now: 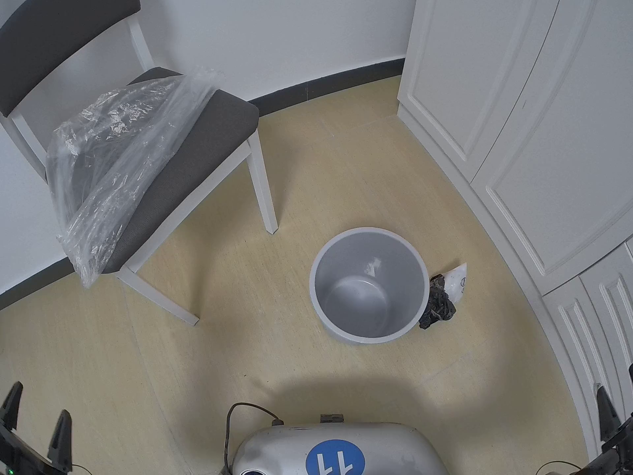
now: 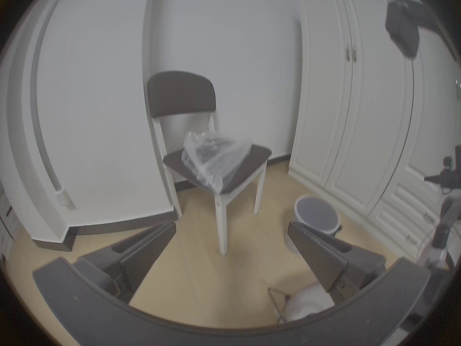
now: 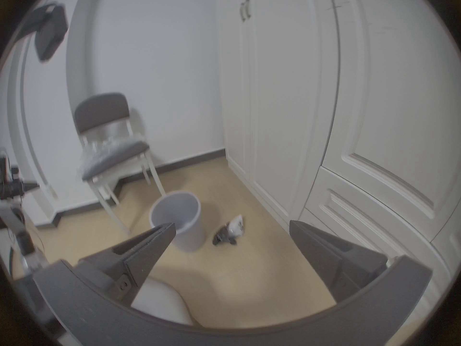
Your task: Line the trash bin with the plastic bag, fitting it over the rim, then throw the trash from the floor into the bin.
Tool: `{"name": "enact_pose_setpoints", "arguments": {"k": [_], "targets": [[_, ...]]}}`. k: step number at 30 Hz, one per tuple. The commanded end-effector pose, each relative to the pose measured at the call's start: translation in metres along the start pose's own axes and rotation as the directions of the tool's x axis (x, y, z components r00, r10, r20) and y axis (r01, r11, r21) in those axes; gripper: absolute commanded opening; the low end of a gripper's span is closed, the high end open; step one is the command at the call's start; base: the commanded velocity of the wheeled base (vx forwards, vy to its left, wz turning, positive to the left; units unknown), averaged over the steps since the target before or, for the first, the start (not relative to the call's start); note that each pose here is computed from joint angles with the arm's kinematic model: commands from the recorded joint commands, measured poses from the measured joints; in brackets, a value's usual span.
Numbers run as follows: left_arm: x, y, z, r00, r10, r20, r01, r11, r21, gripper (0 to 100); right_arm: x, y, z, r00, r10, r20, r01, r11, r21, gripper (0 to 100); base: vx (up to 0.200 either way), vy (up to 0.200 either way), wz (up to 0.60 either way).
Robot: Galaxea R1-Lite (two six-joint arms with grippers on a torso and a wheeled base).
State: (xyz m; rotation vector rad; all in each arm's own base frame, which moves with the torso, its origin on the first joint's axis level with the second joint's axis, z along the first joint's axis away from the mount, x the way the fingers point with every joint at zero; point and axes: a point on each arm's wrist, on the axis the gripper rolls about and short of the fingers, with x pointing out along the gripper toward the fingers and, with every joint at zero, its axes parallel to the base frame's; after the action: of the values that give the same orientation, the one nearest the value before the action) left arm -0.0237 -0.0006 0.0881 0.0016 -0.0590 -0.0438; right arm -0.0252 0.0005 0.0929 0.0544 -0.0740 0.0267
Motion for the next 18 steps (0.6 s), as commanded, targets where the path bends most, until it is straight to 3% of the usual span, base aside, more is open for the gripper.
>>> {"name": "enact_pose_setpoints", "arguments": {"k": [1,3,4,7,8,9,12,13,15,16,18], "targets": [[-0.029,-0.002,0.098,0.926,-0.112,0.361,0.164,0.98,-0.116,100,-0.025,0.006,0.111,0.962,0.069,0.265,-0.114,0.981,0.158,100,0.0,0.0,0.0],[-0.029,-0.002,0.11,0.935,-0.132,0.329,0.153,0.987,-0.038,100,-0.022,0.007,0.123,0.973,0.073,0.219,-0.092,0.992,0.08,100,0.0,0.0,0.0],[-0.024,-0.002,0.112,0.957,-0.14,0.256,0.133,0.99,0.042,100,-0.011,0.007,0.129,0.984,0.073,0.16,-0.081,0.996,0.045,100,0.0,0.0,0.0],[0.0,-0.002,0.116,0.984,-0.141,0.113,0.125,0.982,0.141,100,0.024,0.008,0.138,0.997,0.048,0.068,-0.052,0.997,0.052,100,0.0,0.0,0.0],[0.005,-0.002,0.117,0.986,-0.138,0.095,0.123,0.981,0.151,100,0.03,0.008,0.14,0.997,0.045,0.062,-0.048,0.997,0.054,100,0.0,0.0,0.0],[0.027,-0.001,0.122,0.991,-0.134,0.024,0.128,0.977,0.173,100,0.061,0.008,0.149,0.998,0.035,0.054,-0.038,0.997,0.062,100,0.0,0.0,0.0],[0.055,-0.001,0.128,0.992,-0.125,-0.034,0.129,0.972,0.194,100,0.098,0.006,0.161,0.995,-0.008,0.102,-0.002,0.995,0.096,100,0.0,0.0,0.0],[0.074,0.0,0.131,0.992,-0.111,-0.066,0.123,0.966,0.229,100,0.119,0.004,0.165,0.99,-0.065,0.128,0.05,0.992,0.114,100,0.0,0.0,0.0],[0.094,0.001,0.13,0.991,-0.073,-0.109,0.101,0.955,0.279,100,0.141,0.001,0.163,0.98,-0.14,0.139,0.123,0.984,0.128,100,0.0,0.0,0.0],[0.094,0.001,0.13,0.991,-0.073,-0.109,0.101,0.955,0.279,100,0.141,0.001,0.163,0.98,-0.14,0.139,0.123,0.984,0.128,100,0.0,0.0,0.0],[0.122,0.003,0.123,0.982,0.022,-0.188,0.049,0.93,0.365,100,0.154,0.001,0.146,0.979,-0.18,0.098,0.165,0.977,0.136,100,0.0,0.0,0.0]]}}
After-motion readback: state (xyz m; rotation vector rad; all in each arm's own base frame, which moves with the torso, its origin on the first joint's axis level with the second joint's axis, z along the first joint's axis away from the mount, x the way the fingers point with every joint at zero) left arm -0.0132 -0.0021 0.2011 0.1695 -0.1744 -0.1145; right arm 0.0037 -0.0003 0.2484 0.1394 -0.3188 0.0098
